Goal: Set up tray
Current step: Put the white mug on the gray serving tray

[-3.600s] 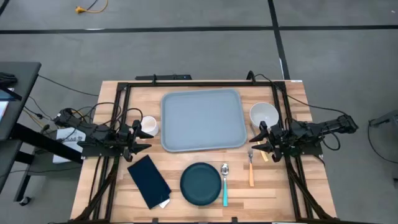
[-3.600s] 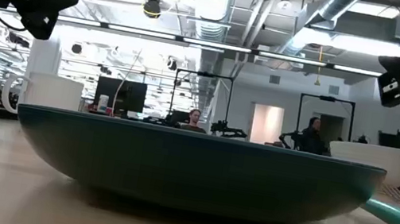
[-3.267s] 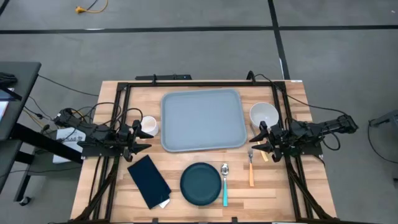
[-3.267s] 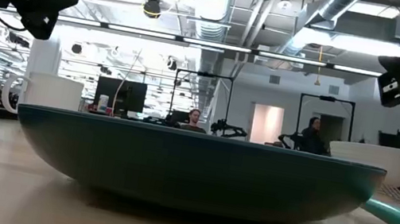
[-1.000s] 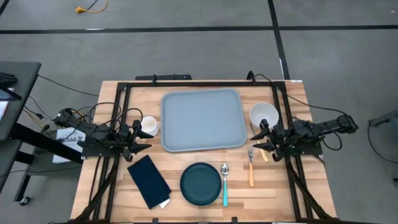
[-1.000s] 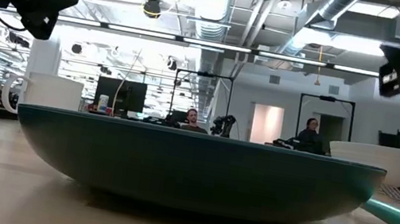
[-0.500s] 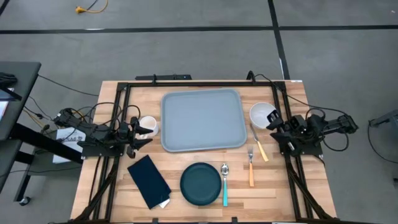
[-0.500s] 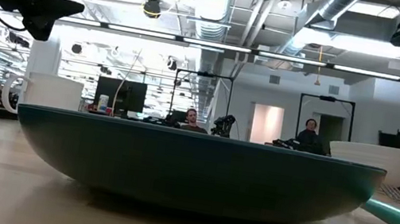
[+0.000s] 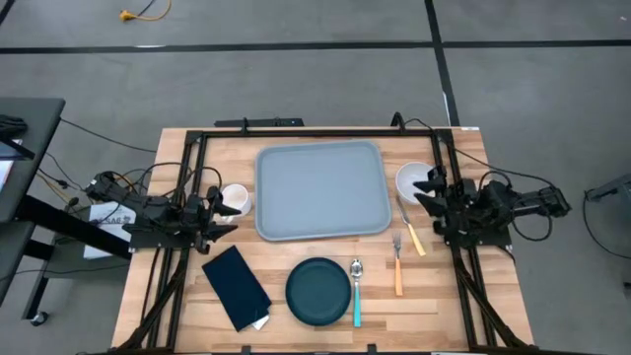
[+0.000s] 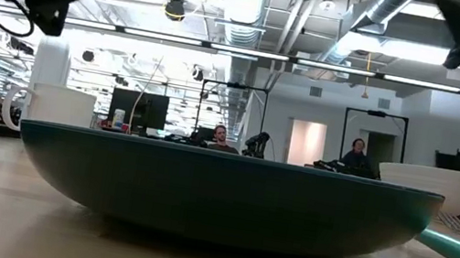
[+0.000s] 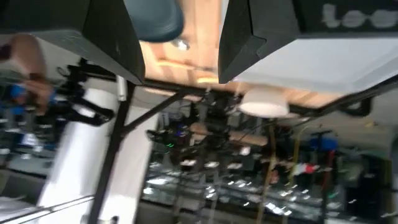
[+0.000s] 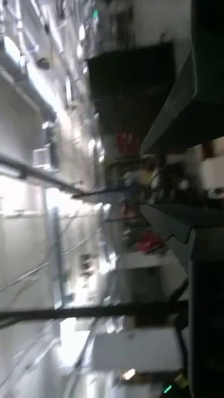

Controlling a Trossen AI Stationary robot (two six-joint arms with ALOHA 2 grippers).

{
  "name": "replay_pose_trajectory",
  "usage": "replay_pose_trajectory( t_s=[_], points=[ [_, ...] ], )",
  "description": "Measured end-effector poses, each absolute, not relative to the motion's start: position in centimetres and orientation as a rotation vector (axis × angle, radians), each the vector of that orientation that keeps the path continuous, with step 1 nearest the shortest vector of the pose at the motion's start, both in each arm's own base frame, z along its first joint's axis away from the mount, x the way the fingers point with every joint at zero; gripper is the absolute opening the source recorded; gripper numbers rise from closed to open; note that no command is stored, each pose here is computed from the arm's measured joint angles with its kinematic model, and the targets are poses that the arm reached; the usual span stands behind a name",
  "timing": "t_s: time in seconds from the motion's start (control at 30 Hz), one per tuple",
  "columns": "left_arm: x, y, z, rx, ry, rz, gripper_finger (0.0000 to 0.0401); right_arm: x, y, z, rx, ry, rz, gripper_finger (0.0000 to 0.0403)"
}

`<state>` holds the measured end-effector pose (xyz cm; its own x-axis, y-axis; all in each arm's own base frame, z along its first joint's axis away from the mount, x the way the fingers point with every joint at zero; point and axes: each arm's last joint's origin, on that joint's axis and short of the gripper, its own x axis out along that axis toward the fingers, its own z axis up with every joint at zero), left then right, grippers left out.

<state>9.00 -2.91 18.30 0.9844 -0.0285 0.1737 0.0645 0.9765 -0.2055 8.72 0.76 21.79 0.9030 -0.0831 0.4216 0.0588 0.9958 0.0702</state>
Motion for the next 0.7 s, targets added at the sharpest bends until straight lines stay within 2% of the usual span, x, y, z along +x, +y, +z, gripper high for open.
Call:
replay_pose_trajectory(
  t_s=[0.13, 0.3, 0.47, 0.7],
  points=[
    [8.8, -2.9, 19.1, -0.171, -0.239, -0.053, 0.0193, 9.1, 0.3, 22.4, 0.057, -0.264, -0.139, 0.0135],
    [8.6, -2.7, 20.2, -0.11, -0.259, -0.044, 0.0193, 9.9, -0.7, 23.3, 0.115, -0.028, -0.324, 0.0135],
    [8.4, -2.6, 20.7, -0.071, -0.257, -0.009, 0.0193, 10.7, -1.5, 24.6, 0.16, 0.191, -0.433, 0.0135],
    [8.7, -2.3, 20.6, -0.081, -0.176, 0.14, 0.0193, 12.5, -2.5, 25.3, 0.113, 0.329, -0.51, 0.0133]
  ],
)
